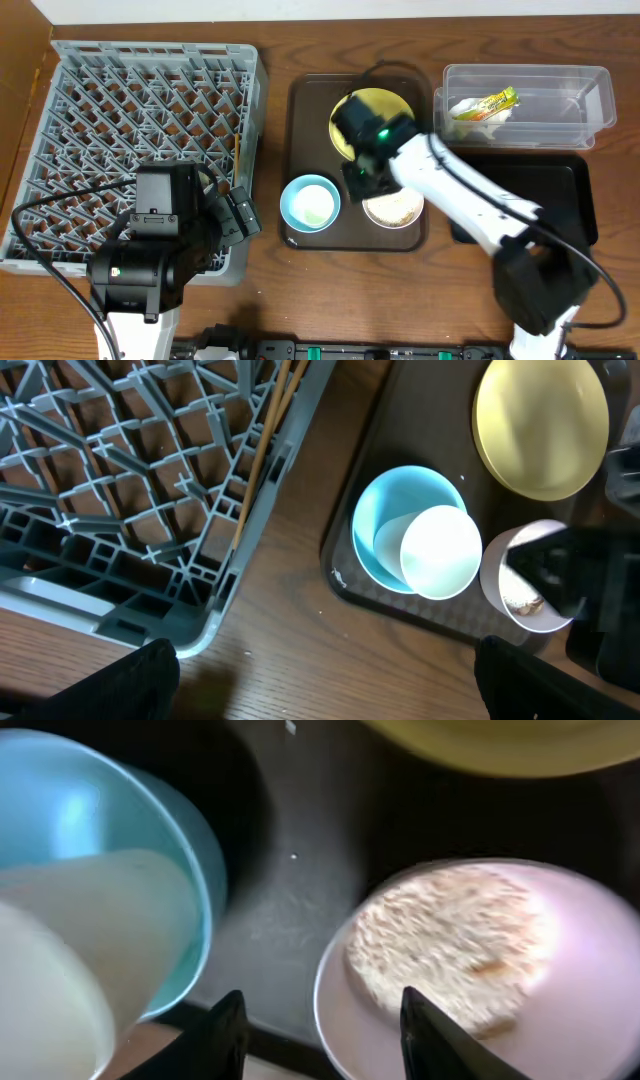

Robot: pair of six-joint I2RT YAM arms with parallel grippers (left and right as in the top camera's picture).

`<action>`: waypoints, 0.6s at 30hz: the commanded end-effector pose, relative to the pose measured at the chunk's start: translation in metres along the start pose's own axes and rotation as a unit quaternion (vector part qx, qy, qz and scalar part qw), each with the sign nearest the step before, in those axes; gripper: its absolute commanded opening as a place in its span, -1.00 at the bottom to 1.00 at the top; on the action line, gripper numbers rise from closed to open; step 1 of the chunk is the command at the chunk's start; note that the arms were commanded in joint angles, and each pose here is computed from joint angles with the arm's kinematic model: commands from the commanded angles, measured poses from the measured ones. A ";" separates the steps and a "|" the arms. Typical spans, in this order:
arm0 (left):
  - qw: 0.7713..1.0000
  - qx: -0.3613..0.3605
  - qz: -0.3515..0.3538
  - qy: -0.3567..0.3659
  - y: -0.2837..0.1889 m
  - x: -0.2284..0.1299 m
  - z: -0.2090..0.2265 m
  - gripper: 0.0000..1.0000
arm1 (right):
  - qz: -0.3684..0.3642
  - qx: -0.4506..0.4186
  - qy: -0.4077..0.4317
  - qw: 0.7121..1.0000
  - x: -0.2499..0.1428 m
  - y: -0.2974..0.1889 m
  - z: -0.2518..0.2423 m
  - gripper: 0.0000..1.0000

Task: Sort waste into correct bins and load items into the dishwasher
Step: 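Grasp the rim of the pink rice bowl with the right gripper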

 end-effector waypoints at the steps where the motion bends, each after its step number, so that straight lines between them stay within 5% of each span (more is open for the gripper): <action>1: 1.000 -0.004 -0.005 -0.006 -0.004 0.003 -0.002 0.90 | 0.022 -0.038 0.030 0.999 -0.010 0.025 -0.008 -0.16; 18: 1.000 -0.003 -0.004 -0.006 -0.004 0.002 -0.001 0.90 | -0.005 -0.111 0.072 0.991 0.002 0.037 -0.044 -0.80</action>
Point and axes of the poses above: each gripper's point midway between its finger pads, its own y axis out along the fingers, its own z axis along the line the jaws close on, x = y × z, the point moved 2 cm from there along -y, back along the fingers, and after that the axes turned 14 degrees about -y, right-handed, at the moved point
